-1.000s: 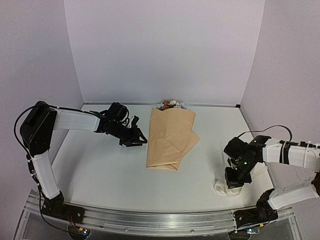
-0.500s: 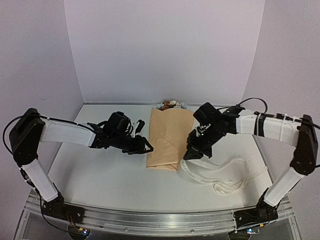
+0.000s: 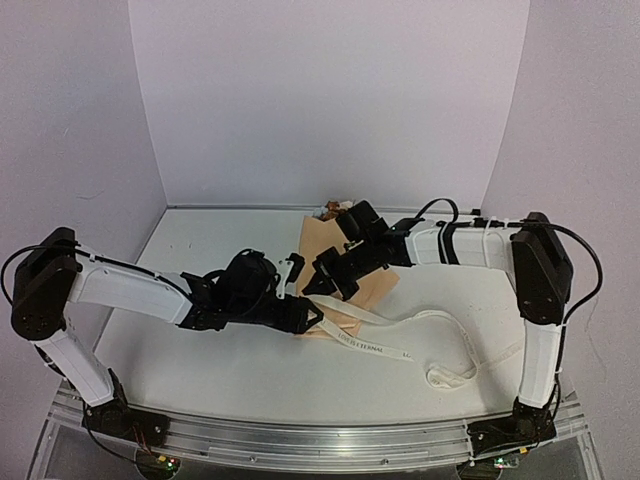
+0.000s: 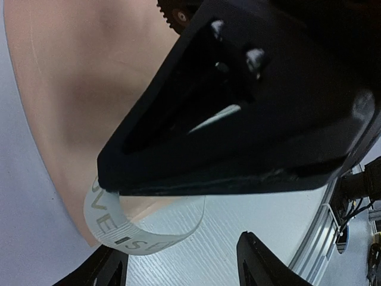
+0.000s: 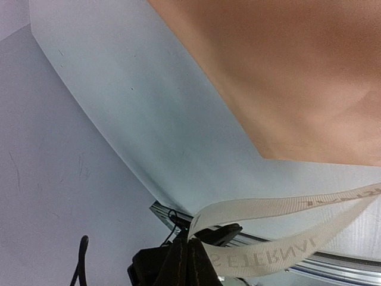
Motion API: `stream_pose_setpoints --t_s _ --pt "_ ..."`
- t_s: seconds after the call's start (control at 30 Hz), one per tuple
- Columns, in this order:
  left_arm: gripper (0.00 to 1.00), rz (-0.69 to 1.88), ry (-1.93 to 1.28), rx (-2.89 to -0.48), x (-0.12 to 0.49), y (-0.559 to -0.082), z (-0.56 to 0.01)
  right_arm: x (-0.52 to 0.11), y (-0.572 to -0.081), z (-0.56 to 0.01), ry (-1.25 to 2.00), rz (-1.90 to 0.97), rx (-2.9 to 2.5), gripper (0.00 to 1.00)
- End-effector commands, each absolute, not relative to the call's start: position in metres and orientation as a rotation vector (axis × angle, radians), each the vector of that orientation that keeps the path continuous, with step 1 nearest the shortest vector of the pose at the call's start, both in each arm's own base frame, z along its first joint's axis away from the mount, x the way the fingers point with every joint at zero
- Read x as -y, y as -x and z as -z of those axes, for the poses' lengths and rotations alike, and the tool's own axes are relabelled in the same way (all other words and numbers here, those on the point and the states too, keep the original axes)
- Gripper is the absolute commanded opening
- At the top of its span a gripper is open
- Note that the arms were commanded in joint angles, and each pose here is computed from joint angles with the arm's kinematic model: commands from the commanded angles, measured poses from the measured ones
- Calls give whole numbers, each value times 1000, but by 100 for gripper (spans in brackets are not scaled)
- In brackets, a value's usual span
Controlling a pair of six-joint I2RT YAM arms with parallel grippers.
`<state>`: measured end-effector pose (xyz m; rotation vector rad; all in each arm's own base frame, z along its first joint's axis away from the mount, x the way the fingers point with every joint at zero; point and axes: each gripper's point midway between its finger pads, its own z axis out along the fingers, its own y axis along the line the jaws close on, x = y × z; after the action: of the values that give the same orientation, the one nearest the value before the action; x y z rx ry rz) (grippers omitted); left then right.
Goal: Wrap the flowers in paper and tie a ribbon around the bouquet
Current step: Pass from the right arm to the left
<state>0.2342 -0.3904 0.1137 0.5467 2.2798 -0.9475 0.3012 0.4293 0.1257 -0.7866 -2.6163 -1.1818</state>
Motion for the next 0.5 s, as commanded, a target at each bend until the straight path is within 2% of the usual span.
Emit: stream_pose_setpoints --t_s 0.0,0.2,0.47 --pt "64 866 -455 -2224 377 -251 -129 -453 -313 -142 881 1295 2514 0" --pt "53 665 -346 -2227 349 -270 -120 -463 -314 -132 858 1309 2551 0" --pt "17 586 -313 -2289 321 -274 -121 -453 -307 -120 858 1284 2730 0"
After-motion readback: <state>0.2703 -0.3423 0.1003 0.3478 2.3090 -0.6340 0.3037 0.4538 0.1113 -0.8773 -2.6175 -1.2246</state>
